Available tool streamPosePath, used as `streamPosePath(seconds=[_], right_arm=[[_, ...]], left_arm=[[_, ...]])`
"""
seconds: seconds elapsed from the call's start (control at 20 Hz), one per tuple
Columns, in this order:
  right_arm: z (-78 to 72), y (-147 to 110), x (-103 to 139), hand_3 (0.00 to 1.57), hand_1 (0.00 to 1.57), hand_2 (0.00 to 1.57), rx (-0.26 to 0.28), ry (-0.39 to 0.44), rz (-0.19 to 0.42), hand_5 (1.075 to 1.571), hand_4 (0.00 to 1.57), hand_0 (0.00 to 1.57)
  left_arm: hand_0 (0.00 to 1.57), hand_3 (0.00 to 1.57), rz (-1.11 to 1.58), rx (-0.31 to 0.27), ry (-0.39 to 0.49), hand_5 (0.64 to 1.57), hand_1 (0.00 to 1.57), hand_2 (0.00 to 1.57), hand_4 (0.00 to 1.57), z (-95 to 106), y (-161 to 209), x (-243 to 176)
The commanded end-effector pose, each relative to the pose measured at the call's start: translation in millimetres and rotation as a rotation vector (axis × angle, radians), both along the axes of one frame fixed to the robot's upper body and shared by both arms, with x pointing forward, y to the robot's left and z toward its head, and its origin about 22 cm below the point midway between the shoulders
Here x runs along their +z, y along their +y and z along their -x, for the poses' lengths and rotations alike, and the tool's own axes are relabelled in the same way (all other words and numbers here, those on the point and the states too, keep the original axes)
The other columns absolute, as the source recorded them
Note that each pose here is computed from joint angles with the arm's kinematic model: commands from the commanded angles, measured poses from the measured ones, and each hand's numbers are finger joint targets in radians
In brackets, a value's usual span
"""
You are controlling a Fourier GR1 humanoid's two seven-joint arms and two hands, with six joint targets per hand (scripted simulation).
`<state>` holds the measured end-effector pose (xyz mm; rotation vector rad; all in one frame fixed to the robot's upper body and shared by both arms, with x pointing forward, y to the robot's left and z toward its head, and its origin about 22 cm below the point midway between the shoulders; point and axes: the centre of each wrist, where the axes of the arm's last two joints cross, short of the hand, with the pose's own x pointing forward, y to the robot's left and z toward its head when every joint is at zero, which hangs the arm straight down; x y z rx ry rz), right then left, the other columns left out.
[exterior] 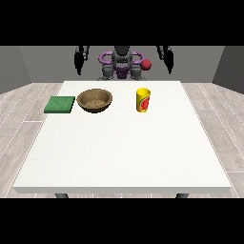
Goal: Pick the cup and pour the ball into the bowl, then pick the bowl and place it on the pad
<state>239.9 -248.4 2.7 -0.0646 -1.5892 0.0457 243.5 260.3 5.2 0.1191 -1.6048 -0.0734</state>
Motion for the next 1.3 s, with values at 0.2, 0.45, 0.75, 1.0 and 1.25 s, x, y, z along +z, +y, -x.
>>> streamPosePath(seconds=[0.2, 0.45, 0.75, 1.0, 1.25], right_arm=[[-3.4, -7, 32, 0.00, 0.00, 0.00, 0.009, -0.029, 0.037, 1.563, 0.12, 0.00], [31.7, -74, -26, 0.00, 0.00, 0.00, -0.016, -0.087, -0.116, 1.565, 0.00, 0.00], [19.4, -60, -44, 0.00, 0.00, 0.00, 0.015, -0.145, -0.124, 1.558, 0.00, 0.00], [-21.1, -61, -23, 0.00, 0.00, 0.00, 0.064, -0.287, -0.114, 1.560, 0.00, 0.00], [-43.9, -77, -22, 0.00, 0.00, 0.00, 0.054, -0.353, -0.134, 1.551, 0.00, 0.00]], left_arm=[[0.00, 0.00, -0.029, -0.011, -0.014, 1.470, 0.00, 0.00, 0.00, -3, 7, 30], [0.00, 0.00, 0.122, 0.025, -0.177, 1.471, 0.00, 0.00, 0.00, 18, -57, -9], [0.00, 0.00, 0.126, 0.018, -0.233, 1.467, 0.00, 0.00, 0.00, 4, -59, -17], [0.00, 0.00, 0.095, 0.031, -0.352, 1.456, 0.00, 0.00, 0.00, -45, -66, 2], [0.00, 0.00, 0.072, 0.031, -0.403, 1.448, 0.00, 0.00, 0.00, -77, -61, 17]])
